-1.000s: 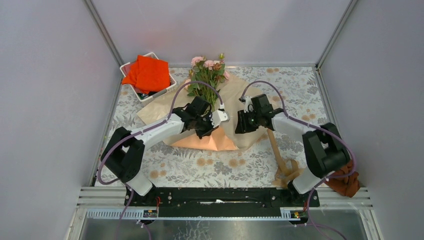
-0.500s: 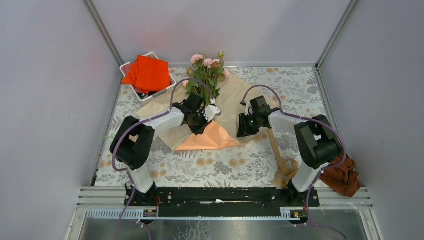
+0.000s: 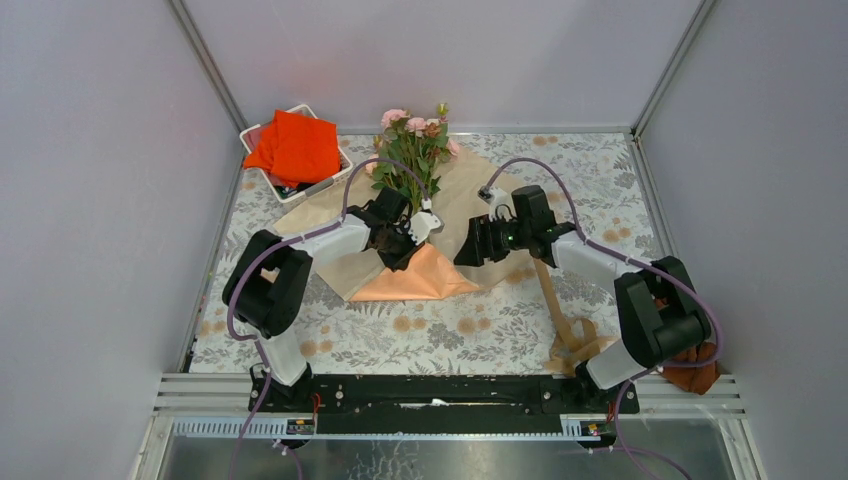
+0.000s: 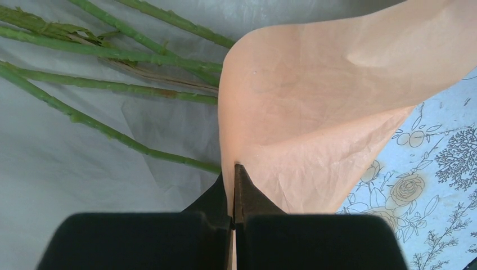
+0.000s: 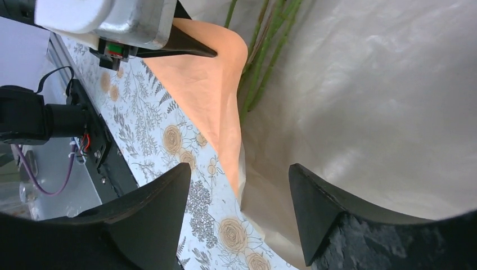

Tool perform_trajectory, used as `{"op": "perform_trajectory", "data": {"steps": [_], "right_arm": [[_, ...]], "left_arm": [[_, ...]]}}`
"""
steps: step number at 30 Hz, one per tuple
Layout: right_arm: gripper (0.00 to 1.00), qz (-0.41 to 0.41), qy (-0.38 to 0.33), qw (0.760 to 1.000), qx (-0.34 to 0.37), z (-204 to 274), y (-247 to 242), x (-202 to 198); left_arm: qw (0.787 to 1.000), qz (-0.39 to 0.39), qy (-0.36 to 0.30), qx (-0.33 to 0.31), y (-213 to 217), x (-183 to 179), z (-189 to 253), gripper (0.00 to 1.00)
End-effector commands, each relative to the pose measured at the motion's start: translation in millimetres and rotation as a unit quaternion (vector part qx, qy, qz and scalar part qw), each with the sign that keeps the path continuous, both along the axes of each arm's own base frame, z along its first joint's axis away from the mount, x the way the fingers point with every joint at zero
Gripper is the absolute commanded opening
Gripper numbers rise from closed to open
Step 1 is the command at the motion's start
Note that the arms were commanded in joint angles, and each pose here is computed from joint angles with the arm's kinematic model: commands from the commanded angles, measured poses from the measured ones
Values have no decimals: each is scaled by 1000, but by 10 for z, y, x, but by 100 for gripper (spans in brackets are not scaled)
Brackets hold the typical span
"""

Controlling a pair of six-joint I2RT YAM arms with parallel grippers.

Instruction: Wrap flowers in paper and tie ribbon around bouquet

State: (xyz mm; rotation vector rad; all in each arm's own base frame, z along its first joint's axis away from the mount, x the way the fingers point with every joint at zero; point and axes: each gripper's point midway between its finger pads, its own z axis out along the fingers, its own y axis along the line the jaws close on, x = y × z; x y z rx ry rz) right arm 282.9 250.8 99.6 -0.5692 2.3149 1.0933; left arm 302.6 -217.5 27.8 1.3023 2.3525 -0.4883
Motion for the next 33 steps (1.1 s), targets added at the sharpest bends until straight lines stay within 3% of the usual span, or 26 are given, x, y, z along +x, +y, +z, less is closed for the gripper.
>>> {"op": "perform_trajectory", "data": {"steps": [1,9,17,21,29,33], "right_arm": [[73,32,11,999,34,-26,224,-87],[65,11,39,999,-17,-329,183,-110],[48,-101,64,982,-146,-664,-329,32],[46,-130,70,972,-181,-747,-511,52],[47,-134,33,971,-197,-523,-621,109],[49,-96,-5,982,-160,-290,-511,79]], "left_arm": [[1000,4,-11,-21,-73,107,79,0],[1000,5,-25,-18,-31,131,166,0],[999,-4,-28,-19,0,70,236,0],[999,-12,-28,-27,-1,8,299,0],[999,-16,-25,-28,14,-45,351,0],[999,-14,-28,-26,14,-22,359,0]]}}
